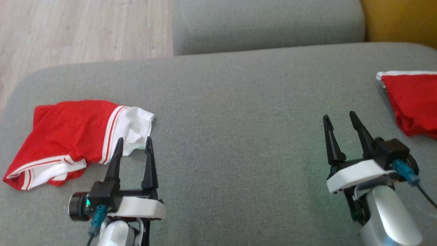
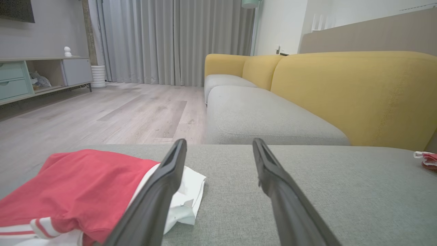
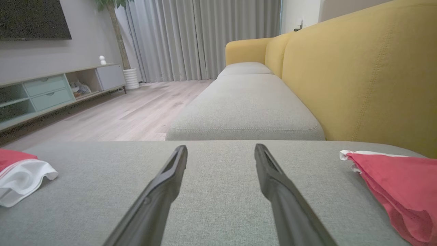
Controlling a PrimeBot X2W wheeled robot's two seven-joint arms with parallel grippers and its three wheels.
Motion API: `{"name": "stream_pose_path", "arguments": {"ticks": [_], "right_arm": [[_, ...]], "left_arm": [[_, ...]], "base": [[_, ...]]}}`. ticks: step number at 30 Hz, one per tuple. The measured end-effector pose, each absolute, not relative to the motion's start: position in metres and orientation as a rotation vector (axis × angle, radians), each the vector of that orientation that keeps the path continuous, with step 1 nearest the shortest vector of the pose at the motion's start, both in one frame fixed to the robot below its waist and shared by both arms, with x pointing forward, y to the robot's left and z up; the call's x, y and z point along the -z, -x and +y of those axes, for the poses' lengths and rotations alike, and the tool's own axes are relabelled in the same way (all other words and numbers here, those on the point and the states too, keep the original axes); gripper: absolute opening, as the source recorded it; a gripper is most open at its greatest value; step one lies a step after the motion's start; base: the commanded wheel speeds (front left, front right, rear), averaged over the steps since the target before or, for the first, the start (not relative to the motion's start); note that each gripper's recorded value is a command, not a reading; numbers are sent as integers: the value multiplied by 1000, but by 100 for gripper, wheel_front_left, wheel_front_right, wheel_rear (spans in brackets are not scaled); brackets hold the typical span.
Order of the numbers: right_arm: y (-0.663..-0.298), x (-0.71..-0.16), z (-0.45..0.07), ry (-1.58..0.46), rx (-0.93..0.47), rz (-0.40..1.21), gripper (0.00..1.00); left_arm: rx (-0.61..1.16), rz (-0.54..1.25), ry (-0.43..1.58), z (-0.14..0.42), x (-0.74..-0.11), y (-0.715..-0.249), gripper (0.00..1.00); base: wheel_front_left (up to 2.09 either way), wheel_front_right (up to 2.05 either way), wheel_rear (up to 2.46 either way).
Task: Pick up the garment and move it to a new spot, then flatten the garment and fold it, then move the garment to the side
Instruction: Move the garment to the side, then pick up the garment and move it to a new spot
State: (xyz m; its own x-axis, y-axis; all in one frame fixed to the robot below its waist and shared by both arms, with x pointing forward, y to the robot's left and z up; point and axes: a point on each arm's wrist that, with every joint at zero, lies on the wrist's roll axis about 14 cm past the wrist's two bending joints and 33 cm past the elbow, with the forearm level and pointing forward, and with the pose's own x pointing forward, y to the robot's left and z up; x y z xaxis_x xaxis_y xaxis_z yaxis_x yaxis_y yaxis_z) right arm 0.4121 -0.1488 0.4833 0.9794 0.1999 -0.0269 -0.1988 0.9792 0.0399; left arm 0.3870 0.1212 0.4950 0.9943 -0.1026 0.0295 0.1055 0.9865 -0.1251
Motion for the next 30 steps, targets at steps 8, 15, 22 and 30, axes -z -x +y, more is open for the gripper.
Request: {"name": "stream_pose_path", "arguments": {"ticks": [8,15,22,30], "right_arm": [[-386,-485,-142,-65,-188,17,100],[-369,-481,-130,-53,-217,25,100],[-362,-477,-130,-58,-217,33,100],[-362,-476,-129,-73,-218,37,100]], "left_arm": [[41,-30,70,143,-496,-378,100],[-22,19,71,161,-479,-360,100],[-25,25,42,164,-475,-351,100],[-40,42,35,169,-470,-345,100]], "base": [[0,0,0],[0,0,0],[0,0,0],[0,0,0]]}}
